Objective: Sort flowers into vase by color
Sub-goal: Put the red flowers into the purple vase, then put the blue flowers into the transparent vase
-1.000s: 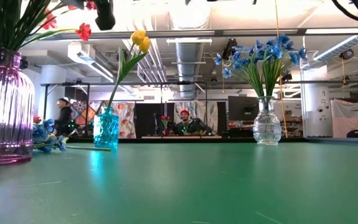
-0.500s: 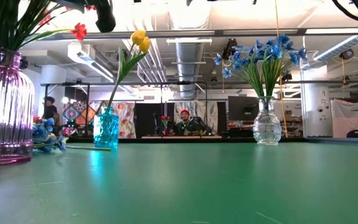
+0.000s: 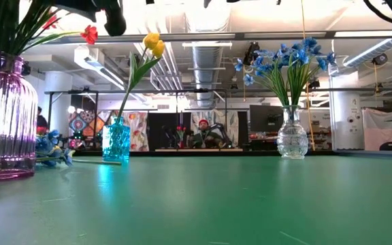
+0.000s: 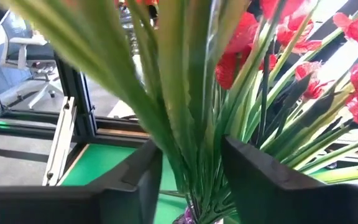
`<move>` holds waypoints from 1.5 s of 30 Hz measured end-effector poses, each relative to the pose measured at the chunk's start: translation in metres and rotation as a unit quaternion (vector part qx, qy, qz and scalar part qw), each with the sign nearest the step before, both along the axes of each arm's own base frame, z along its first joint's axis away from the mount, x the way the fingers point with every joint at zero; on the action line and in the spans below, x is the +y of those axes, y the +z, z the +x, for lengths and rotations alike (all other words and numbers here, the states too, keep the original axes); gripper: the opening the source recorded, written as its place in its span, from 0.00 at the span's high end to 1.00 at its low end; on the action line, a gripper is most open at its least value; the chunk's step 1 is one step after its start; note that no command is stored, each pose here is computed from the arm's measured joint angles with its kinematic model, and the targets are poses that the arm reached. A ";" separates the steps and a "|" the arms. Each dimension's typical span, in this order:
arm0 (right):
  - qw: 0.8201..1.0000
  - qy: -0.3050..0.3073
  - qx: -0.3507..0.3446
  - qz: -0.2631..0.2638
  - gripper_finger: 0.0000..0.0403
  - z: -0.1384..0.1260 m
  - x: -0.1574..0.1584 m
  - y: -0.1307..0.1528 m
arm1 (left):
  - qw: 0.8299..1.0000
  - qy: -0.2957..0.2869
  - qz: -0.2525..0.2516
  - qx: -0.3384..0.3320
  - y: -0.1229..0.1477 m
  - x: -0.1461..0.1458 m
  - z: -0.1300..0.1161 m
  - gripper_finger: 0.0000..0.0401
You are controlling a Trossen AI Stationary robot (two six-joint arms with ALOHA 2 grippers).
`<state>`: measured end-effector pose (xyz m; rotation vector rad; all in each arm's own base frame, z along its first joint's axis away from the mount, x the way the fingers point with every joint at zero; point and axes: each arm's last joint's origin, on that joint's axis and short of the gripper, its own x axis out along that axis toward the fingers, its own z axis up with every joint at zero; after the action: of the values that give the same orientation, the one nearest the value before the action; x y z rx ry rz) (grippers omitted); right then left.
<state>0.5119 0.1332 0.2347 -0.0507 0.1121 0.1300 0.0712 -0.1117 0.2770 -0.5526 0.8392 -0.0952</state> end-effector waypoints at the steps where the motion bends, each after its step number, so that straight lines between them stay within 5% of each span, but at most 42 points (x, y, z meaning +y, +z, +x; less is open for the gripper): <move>1: 1.000 0.000 0.000 0.003 0.60 0.000 0.000 0.000 | 1.000 0.000 0.000 0.000 0.000 0.000 0.000 0.64; 15: 0.999 -0.003 0.041 0.010 0.42 -0.004 -0.001 0.001 | 0.999 0.023 -0.046 -0.001 0.005 0.008 -0.004 0.64; 36: 0.988 -0.011 0.151 0.018 0.36 -0.021 -0.002 0.007 | 0.992 0.075 -0.087 -0.043 0.014 0.025 -0.010 0.64; 45: 0.981 -0.019 0.191 0.033 0.35 -0.028 -0.001 0.006 | 0.980 0.153 -0.069 0.104 -0.005 0.041 -0.021 0.64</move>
<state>0.4837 0.1326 0.2408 0.0427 0.4932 0.1048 0.0499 -0.0703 0.2722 -0.8261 0.9451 0.1908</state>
